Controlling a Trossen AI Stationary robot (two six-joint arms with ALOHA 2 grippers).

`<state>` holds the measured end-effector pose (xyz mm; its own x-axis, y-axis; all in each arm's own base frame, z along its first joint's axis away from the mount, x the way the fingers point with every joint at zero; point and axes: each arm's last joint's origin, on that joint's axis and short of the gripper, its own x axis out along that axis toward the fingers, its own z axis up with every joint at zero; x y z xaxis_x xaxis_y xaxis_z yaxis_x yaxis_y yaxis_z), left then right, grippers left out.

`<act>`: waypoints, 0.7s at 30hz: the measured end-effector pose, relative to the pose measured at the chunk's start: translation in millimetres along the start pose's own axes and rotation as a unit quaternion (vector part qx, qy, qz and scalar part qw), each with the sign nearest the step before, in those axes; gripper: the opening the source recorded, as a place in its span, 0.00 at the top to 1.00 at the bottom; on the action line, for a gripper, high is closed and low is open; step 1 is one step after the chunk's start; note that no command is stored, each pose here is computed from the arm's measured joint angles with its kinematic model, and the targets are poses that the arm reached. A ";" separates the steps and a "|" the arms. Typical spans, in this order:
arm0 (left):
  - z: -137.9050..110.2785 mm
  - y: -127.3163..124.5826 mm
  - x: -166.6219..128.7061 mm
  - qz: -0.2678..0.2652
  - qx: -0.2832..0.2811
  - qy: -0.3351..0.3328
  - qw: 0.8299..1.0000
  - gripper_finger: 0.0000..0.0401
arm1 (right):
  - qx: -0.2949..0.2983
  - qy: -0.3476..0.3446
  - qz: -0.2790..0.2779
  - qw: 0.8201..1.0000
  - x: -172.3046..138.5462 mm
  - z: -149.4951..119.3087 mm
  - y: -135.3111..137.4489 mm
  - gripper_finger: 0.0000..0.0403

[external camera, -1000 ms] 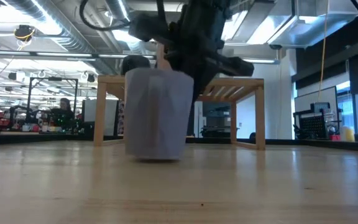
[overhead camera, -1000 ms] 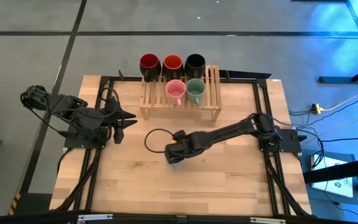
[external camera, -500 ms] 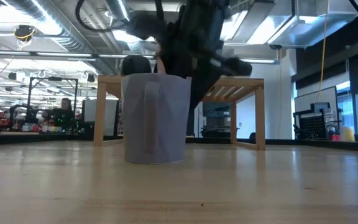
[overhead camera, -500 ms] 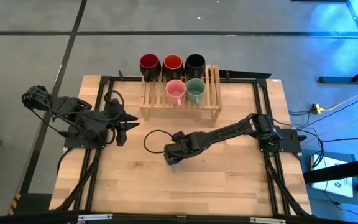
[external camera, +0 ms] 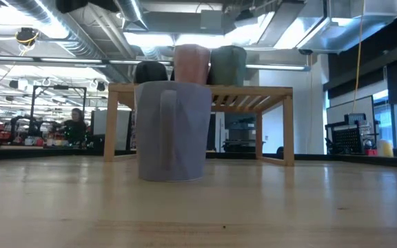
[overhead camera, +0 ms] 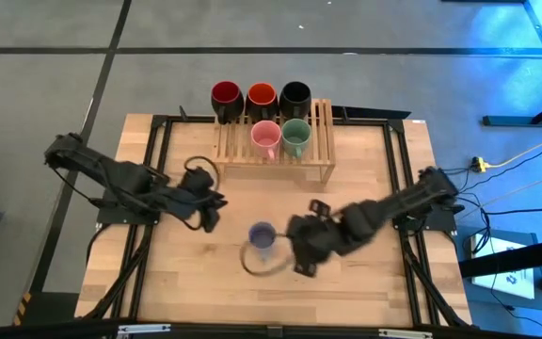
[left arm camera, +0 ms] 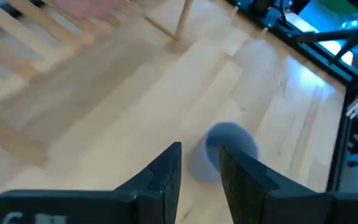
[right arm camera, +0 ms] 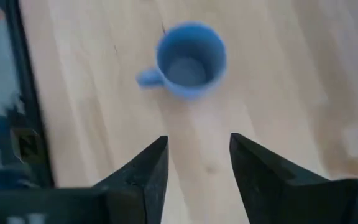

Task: Place coffee mugs
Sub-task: Put the blue mug on the shelf

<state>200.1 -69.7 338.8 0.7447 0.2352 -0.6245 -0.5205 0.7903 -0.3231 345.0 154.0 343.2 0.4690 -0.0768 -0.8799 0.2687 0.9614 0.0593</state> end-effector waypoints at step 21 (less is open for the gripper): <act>-3.0 -69.5 131.6 0.053 -0.085 0.208 0.973 0.81 | 0.075 0.020 -0.031 0.996 -7.8 -161.8 -53.5 0.63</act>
<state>333.1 -95.4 277.0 0.4680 0.0332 -0.8831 -0.6738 0.6600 -0.3322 190.8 145.9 270.5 0.4149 -0.1207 -0.9018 0.4203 0.9045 0.0723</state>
